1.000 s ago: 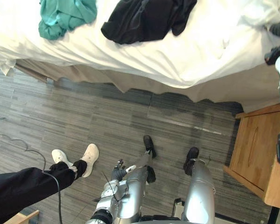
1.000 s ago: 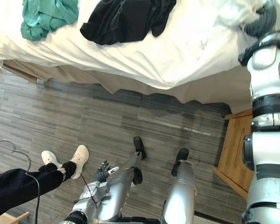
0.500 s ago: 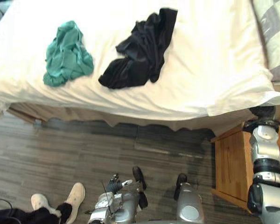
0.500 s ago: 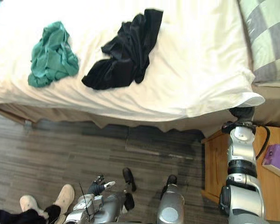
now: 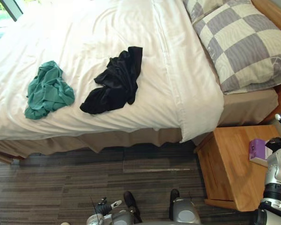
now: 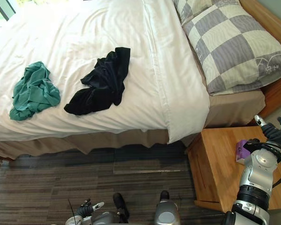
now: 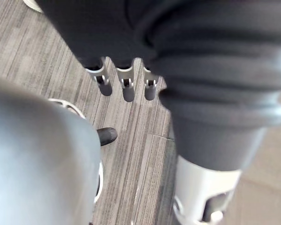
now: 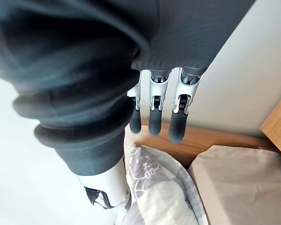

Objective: Tidy the bed and pick cloth on bed and put in laundry

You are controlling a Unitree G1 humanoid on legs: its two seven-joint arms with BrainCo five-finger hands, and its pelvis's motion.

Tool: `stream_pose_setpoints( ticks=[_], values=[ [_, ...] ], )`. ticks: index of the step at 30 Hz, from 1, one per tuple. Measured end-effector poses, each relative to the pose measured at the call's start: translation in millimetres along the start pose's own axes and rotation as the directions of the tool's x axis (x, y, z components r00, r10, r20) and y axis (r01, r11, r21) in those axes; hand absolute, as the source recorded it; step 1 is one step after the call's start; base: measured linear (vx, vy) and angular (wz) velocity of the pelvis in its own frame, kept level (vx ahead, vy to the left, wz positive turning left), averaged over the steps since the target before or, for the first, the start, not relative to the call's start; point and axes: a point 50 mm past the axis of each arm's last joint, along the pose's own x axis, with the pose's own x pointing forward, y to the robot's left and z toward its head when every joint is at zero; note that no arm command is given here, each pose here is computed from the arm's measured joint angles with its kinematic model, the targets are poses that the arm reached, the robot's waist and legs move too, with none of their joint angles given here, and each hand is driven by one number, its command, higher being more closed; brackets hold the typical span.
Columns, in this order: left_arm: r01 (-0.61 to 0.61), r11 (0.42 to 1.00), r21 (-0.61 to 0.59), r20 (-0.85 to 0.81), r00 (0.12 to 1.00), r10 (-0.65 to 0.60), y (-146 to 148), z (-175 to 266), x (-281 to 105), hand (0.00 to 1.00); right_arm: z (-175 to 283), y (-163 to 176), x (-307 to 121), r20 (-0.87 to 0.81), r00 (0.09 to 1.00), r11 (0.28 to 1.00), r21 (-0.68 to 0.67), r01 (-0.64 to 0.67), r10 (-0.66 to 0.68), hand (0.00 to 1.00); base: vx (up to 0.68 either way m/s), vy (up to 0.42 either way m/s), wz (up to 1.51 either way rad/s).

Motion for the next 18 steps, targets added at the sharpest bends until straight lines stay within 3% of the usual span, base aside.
stream_pose_setpoints(
  ticks=[3, 8, 10, 13, 18],
  values=[
    [0.002, 1.000, -0.007, -0.010, 1.000, -0.002, -1.3, -4.7, -1.5, 0.00, 15.9, 25.4, 12.1, 0.029, 0.996, 0.996, 0.026, -0.081, 0.080, 1.00, -0.03, 0.019, 0.08],
    [0.010, 1.000, -0.011, 0.025, 1.000, -0.009, -2.8, 1.7, -0.7, 0.00, 95.3, 83.2, 44.9, 0.183, 0.957, 0.919, 0.284, -0.272, 0.226, 1.00, -0.04, 0.034, 0.03],
    [0.010, 1.000, -0.029, 0.033, 0.999, -0.009, -2.7, 3.8, -0.1, 0.00, 156.9, 97.0, 52.3, 0.343, 0.910, 0.839, 0.403, -0.366, 0.232, 1.00, -0.03, 0.008, 0.22],
    [0.019, 0.999, -0.025, 0.022, 1.000, -0.019, -4.2, 1.3, -0.3, 0.00, 209.8, 105.2, 49.1, 0.483, 0.850, 0.756, 0.471, -0.455, 0.211, 1.00, 0.00, -0.021, 0.13],
    [0.041, 0.998, -0.058, 0.064, 0.997, -0.037, -10.0, 11.6, 1.8, 0.00, 251.9, 109.6, 42.0, 0.575, 0.801, 0.679, 0.521, -0.517, 0.169, 1.00, 0.05, -0.059, 0.21]
  ],
)
